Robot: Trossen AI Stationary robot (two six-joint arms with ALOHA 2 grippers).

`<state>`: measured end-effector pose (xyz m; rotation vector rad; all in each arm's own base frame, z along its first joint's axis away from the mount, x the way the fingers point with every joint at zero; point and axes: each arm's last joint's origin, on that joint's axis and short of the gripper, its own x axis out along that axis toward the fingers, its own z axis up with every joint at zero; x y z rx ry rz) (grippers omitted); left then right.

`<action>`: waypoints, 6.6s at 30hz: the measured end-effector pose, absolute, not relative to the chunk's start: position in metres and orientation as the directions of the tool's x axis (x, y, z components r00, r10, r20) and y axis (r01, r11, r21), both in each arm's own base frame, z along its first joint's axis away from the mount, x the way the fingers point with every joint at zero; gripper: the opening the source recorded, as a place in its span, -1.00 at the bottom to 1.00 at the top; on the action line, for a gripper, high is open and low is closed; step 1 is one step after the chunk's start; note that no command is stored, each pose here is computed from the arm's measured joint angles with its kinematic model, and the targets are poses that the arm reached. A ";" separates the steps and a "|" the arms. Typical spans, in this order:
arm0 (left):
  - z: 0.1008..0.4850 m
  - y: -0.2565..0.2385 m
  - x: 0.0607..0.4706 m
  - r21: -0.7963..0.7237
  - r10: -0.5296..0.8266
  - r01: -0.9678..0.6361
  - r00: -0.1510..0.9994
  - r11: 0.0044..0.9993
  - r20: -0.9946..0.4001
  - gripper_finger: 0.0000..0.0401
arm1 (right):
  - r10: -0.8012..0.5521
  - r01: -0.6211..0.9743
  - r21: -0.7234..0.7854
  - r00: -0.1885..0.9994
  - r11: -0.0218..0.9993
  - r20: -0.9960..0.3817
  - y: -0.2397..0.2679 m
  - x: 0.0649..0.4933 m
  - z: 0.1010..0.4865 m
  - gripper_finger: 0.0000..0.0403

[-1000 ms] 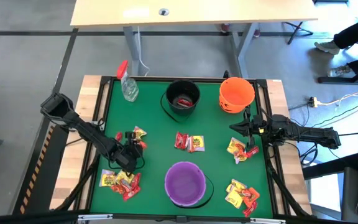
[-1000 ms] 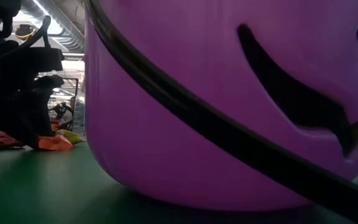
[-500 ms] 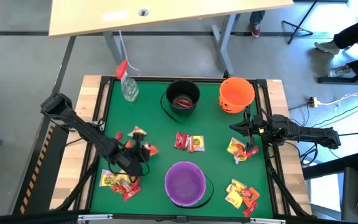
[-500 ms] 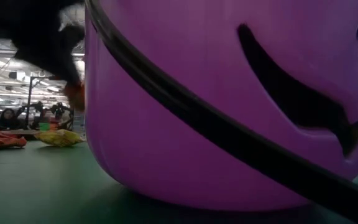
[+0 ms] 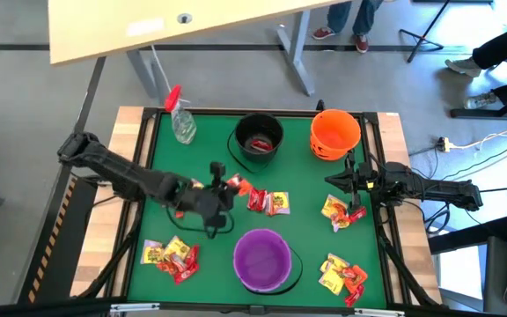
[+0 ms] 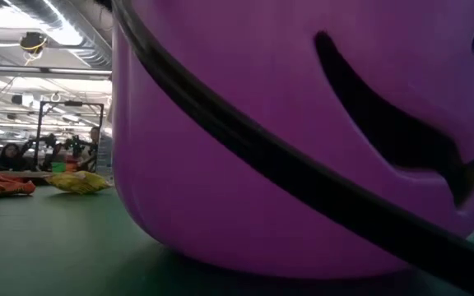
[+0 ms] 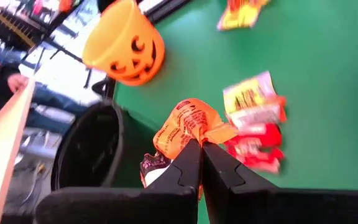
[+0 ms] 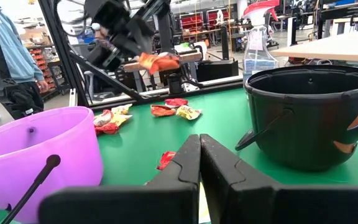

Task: Organize candy in baskets
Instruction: Put the orange candy pack into the orange bucket

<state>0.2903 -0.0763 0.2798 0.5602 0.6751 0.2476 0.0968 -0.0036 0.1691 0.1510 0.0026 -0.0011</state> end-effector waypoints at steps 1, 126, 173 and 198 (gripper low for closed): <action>0.283 -0.070 0.295 0.556 0.377 -0.038 0.772 0.831 -0.511 -1.00 | -0.001 0.001 0.150 1.000 0.989 -0.003 -0.004 0.097 0.169 -0.95; 0.312 -0.062 0.303 -0.015 0.230 -0.253 0.901 0.967 -0.369 -1.00 | -0.168 0.072 -0.455 0.970 0.888 -0.174 0.072 0.314 0.271 -0.50; 0.320 -0.082 0.223 0.213 0.486 -0.438 0.757 0.873 -0.437 -0.25 | -0.566 0.441 -0.464 0.807 0.768 -0.170 0.021 0.284 0.299 -0.92; 0.228 -0.096 0.198 0.040 0.507 -0.522 0.801 0.852 -0.318 -0.25 | -0.523 0.490 -0.210 0.686 0.846 -0.507 -0.091 0.165 0.320 -0.92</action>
